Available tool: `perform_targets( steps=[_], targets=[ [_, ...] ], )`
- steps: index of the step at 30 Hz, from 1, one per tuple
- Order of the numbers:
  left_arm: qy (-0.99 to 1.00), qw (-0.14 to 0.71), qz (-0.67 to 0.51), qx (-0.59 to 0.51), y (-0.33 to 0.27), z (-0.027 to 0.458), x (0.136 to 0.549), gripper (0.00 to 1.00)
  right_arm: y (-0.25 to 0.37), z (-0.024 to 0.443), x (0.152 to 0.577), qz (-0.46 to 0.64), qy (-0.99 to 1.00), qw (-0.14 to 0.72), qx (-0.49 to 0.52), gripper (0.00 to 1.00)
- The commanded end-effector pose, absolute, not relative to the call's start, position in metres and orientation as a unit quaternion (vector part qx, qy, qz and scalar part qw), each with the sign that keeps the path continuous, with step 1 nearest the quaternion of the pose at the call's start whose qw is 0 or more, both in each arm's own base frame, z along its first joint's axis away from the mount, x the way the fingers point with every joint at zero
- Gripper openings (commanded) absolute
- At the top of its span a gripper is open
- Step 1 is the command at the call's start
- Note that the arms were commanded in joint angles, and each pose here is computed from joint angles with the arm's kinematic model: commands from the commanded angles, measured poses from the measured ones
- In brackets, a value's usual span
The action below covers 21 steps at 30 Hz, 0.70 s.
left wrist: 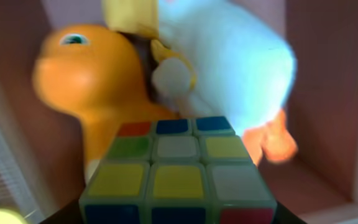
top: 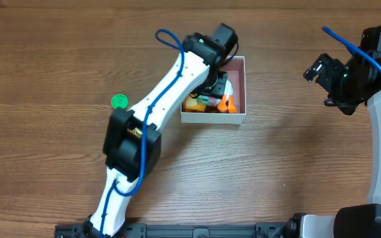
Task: Pack container
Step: 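Carry the Rubik's cube right and release it into the box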
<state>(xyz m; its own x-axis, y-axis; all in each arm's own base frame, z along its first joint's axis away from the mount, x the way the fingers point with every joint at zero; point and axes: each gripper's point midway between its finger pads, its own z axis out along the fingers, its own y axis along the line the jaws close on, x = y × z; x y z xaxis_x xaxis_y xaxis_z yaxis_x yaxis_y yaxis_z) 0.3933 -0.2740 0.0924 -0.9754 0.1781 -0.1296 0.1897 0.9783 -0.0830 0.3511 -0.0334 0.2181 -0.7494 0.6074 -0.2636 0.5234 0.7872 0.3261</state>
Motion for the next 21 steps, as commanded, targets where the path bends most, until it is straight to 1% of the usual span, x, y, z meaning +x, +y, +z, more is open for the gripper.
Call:
perform_targets(
  steps=[1,2,3,5,6,8,9,10,11,12,13,14,16,19,21],
  targets=[
    [0.994,0.040,-0.064,0.085,-0.286,0.073,0.391,0.54,-0.034,0.219,0.352,0.118,0.927,0.182,0.307,1.00],
    [0.993,0.036,-0.073,0.085,-0.289,0.073,0.389,0.56,-0.034,0.219,0.352,0.118,0.927,0.182,0.307,1.00],
    [0.992,0.038,-0.080,0.085,-0.291,0.079,0.389,0.65,-0.034,0.219,0.352,0.118,0.927,0.182,0.307,1.00],
    [0.991,0.047,-0.088,0.084,-0.290,0.095,0.390,0.76,-0.034,0.219,0.352,0.118,0.927,0.182,0.307,1.00],
    [0.991,0.054,-0.091,0.084,-0.289,0.107,0.390,0.85,-0.034,0.219,0.352,0.118,0.927,0.182,0.307,1.00],
    [0.990,0.067,-0.090,0.083,-0.283,0.134,0.386,0.84,-0.034,0.219,0.352,0.118,0.927,0.182,0.307,1.00],
    [0.990,0.075,-0.087,0.083,-0.280,0.142,0.385,0.82,-0.034,0.219,0.352,0.118,0.927,0.182,0.307,1.00],
    [0.990,0.082,-0.084,0.084,-0.279,0.147,0.385,0.77,-0.034,0.219,0.352,0.118,0.927,0.182,0.307,1.00],
    [0.990,0.085,-0.080,0.083,-0.278,0.147,0.386,0.66,-0.034,0.219,0.352,0.118,0.927,0.182,0.307,1.00],
    [0.990,0.085,-0.078,0.083,-0.277,0.146,0.386,0.47,-0.034,0.219,0.352,0.118,0.927,0.182,0.307,1.00],
    [0.990,0.085,-0.076,0.082,-0.276,0.145,0.387,0.34,-0.034,0.219,0.352,0.118,0.927,0.182,0.307,1.00],
    [0.990,0.087,-0.077,0.082,-0.276,0.145,0.388,0.24,-0.034,0.219,0.352,0.118,0.927,0.182,0.307,1.00],
    [0.989,0.086,-0.086,0.084,-0.281,0.146,0.387,0.19,-0.034,0.219,0.352,0.118,0.927,0.182,0.307,1.00],
    [0.988,0.082,-0.090,0.096,-0.291,0.146,0.379,0.18,-0.034,0.219,0.352,0.118,0.927,0.182,0.307,1.00],
    [0.988,0.088,-0.079,0.104,-0.294,0.145,0.376,0.21,-0.034,0.219,0.352,0.118,0.927,0.182,0.307,1.00]
  ],
)
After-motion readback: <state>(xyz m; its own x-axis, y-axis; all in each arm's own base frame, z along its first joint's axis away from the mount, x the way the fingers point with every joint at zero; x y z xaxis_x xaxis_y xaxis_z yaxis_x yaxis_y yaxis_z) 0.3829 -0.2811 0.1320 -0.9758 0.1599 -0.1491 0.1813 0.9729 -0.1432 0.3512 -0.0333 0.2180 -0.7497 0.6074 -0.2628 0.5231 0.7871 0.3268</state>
